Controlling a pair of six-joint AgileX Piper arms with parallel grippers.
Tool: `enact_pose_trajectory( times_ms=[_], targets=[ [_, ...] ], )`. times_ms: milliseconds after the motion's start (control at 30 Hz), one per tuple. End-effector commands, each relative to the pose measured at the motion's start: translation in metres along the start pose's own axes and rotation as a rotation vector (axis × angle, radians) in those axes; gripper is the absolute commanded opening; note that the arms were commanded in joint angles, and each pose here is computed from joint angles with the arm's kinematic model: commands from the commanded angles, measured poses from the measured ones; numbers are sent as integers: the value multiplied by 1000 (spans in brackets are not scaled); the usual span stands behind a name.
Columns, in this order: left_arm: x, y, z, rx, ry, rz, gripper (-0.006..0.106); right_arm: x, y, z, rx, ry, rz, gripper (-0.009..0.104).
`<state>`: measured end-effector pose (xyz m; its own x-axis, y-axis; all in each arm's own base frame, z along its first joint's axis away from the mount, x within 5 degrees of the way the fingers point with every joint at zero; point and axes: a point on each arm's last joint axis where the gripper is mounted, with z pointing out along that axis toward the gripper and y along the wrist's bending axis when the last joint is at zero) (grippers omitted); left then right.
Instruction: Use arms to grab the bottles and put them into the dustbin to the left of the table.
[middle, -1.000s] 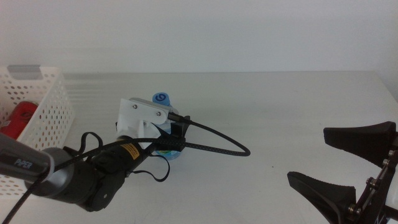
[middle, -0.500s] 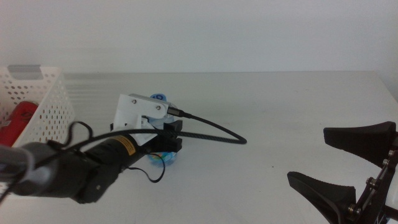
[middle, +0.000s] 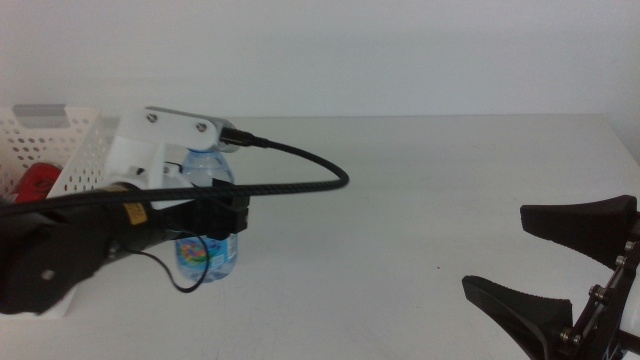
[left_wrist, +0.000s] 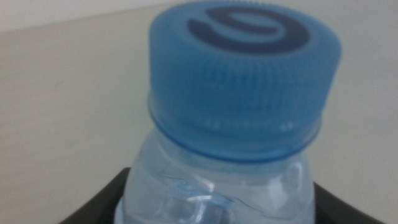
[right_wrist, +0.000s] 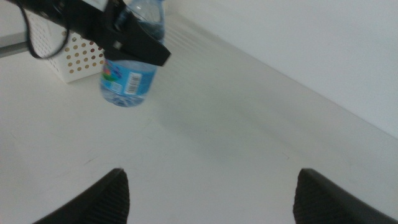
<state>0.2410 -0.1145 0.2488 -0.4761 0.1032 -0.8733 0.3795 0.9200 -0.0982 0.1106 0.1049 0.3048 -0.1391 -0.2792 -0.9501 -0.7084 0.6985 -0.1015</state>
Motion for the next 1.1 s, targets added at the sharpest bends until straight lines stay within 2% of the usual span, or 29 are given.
enact_pose_trajectory(
  times_ms=[0,133,267,400,567,933,1067],
  targets=[
    [-35,-5,-26,18,-138,-22,-5,-16,-2,-3,14,-99,-14,72],
    [-48,-6,-41,9,-91,-29,-5,-16,-2,-3,14,-99,-14,72],
    [-64,-7,-47,-12,23,-30,-5,-16,-2,-3,14,-99,-14,72],
    [-86,2,-54,-75,113,-20,-5,-16,-2,-3,14,-99,-14,72],
    [-113,36,-65,-198,211,-59,-5,-16,-2,-3,14,-99,-14,72],
    [-137,108,-64,-290,394,-122,-5,-16,-2,-3,14,-99,-14,72],
    [-141,135,-65,-323,451,-109,-5,-16,-2,-3,14,-99,-14,72]
  ],
)
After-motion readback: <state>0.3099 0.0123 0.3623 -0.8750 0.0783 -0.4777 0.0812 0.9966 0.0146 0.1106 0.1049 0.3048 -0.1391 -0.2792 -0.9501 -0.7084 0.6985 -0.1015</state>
